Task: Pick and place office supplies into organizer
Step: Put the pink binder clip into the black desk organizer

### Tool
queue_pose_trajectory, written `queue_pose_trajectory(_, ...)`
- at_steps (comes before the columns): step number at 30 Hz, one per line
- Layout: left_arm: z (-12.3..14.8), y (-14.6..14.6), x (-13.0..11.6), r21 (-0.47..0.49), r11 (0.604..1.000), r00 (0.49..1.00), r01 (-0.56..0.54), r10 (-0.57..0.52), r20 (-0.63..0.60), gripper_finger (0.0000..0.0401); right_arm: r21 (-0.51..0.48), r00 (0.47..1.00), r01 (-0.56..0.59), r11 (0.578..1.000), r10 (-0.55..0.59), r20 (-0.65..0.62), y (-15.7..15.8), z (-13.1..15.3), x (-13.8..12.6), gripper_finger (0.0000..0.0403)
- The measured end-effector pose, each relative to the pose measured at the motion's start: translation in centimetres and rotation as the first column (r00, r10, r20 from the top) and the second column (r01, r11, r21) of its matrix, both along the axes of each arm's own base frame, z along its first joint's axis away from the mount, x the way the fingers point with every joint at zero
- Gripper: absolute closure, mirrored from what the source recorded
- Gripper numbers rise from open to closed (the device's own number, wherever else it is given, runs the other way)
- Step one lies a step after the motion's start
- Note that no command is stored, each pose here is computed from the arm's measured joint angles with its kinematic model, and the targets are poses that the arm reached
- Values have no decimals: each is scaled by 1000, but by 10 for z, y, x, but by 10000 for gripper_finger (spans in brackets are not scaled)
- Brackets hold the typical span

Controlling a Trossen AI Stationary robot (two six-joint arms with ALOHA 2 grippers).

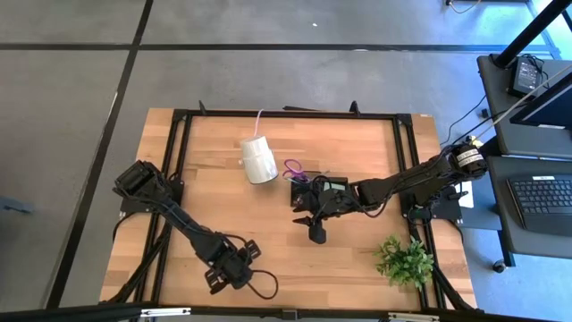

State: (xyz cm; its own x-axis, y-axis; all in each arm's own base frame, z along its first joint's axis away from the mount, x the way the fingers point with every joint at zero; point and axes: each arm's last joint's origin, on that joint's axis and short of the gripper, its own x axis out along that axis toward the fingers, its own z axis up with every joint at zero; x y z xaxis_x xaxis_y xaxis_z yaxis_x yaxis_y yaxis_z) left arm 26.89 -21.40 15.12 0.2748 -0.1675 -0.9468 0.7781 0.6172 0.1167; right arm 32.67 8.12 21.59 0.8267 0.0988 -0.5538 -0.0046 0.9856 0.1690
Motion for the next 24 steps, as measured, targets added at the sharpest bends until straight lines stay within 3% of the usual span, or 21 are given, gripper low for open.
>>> queue_pose_trajectory(24,-10,-2,1,10,999,999,39,-39,-24,240,-3,1000,-1,1000,1,0,0,0,0,246)
